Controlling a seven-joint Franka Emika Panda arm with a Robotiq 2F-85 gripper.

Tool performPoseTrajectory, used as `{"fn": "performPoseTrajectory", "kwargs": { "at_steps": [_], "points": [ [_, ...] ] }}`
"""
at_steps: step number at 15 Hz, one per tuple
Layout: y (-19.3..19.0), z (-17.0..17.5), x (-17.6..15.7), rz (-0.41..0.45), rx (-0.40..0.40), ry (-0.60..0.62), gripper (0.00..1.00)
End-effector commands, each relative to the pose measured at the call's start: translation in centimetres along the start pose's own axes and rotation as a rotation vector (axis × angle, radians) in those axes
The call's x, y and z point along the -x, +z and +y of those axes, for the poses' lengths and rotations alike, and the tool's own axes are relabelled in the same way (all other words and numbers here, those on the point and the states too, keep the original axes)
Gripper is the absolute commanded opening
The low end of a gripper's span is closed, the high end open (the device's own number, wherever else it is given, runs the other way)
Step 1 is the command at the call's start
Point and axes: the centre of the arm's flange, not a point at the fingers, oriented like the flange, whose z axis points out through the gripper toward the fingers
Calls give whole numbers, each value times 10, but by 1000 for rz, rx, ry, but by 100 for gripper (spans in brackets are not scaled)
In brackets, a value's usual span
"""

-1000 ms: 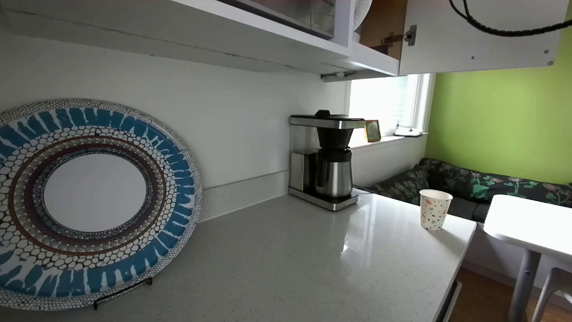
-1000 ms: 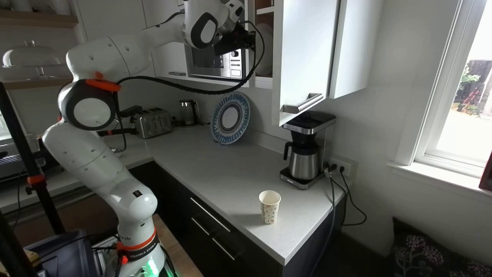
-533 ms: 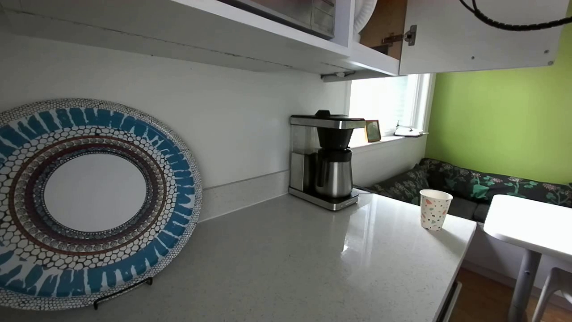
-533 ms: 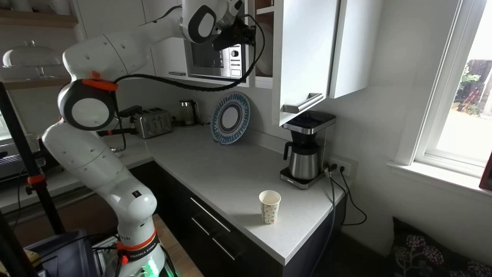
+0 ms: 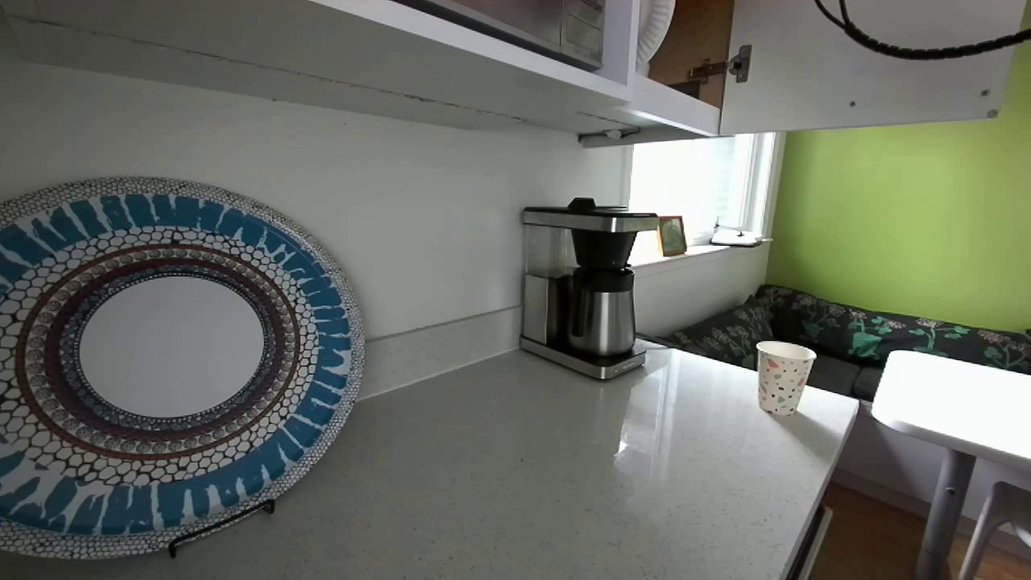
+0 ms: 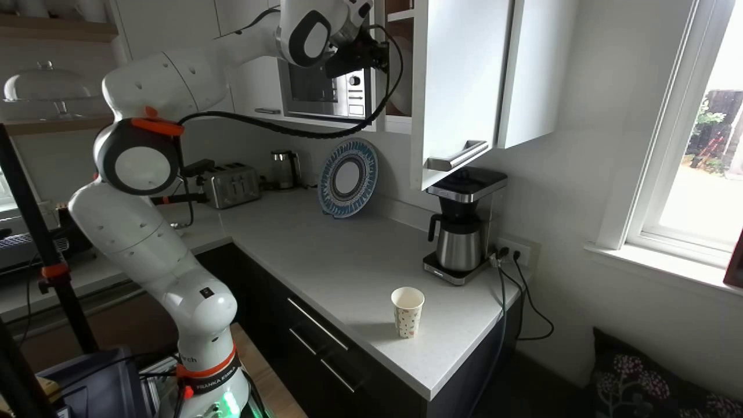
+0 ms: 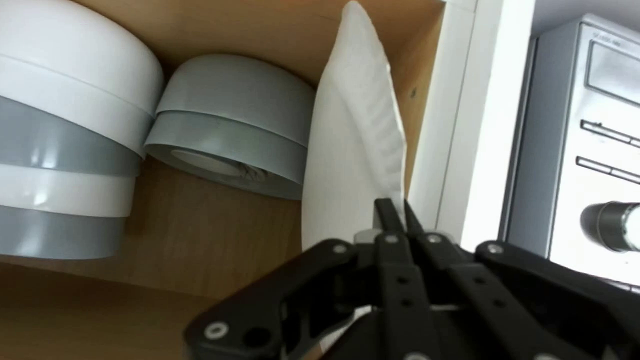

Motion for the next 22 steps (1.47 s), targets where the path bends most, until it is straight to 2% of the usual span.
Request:
{"fn": "performPoseTrajectory", "kwargs": {
  "at_steps": [1,6,9,19,21,22],
  "points": [
    [9,3,-6,24,-56,-12,0],
    [7,11,-4,57,-110,-44,0],
    [1,16,-2,77,-112,-70,0],
    [32,24,9,109,-161,-86,0],
    [37,27,13,97,-159,-76,0],
    [39,28,15,65,-139,-42,0]
  ]
}}
